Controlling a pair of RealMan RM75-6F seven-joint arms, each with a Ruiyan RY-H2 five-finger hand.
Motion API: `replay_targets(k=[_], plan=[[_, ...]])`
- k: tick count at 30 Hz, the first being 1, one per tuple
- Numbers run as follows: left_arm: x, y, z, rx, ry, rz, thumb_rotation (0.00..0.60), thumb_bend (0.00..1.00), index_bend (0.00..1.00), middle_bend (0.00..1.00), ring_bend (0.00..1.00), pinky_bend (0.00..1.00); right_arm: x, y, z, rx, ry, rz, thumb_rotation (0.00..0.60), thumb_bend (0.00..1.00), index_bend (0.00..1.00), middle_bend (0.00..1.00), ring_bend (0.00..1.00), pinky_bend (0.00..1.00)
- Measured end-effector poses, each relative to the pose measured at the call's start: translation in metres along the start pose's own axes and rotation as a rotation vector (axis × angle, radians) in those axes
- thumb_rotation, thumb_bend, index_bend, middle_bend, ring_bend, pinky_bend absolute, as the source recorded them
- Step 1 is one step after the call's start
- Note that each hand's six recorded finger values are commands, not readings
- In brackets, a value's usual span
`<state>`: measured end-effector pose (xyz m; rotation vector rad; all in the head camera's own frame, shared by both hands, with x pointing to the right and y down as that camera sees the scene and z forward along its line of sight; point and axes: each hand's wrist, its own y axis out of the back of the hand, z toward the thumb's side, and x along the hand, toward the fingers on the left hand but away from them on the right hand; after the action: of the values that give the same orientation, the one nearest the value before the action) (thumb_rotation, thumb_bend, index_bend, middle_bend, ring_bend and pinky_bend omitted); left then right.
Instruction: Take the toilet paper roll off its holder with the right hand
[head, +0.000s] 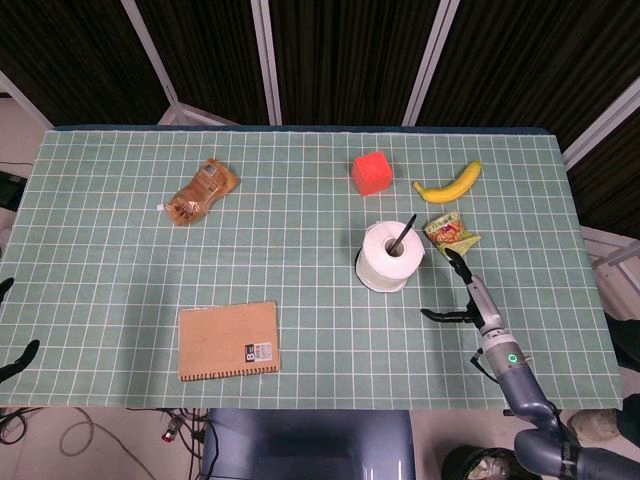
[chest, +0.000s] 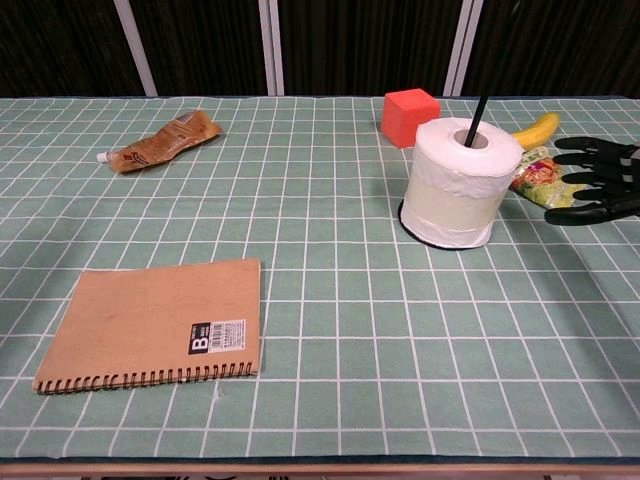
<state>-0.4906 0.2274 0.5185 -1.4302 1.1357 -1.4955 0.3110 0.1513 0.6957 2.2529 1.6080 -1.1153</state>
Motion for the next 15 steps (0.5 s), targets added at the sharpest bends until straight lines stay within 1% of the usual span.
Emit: replay_targets(k=[5, 10, 15], plan=[[0.000, 0.000, -0.001, 0.001, 0.003, -0.002, 0.600, 0.22, 0.09, 0.00, 0.00, 0.03, -0.025, -0.015, 0.002, -0.030, -0.022, 0.007, 0.600, 0.00, 0.00, 0.00, 0.00, 0.00], [0.000, 0.000, -0.001, 0.005, 0.005, -0.002, 0.600, 0.22, 0.09, 0.00, 0.00, 0.03, -0.042, -0.023, 0.013, -0.021, -0.001, 0.000, 0.600, 0.00, 0.00, 0.00, 0.00, 0.00], [0.000, -0.001, -0.001, 0.008, 0.004, -0.006, 0.600, 0.22, 0.09, 0.00, 0.00, 0.03, -0.054, -0.031, 0.017, -0.014, -0.002, -0.004, 0.600, 0.00, 0.00, 0.00, 0.00, 0.00]])
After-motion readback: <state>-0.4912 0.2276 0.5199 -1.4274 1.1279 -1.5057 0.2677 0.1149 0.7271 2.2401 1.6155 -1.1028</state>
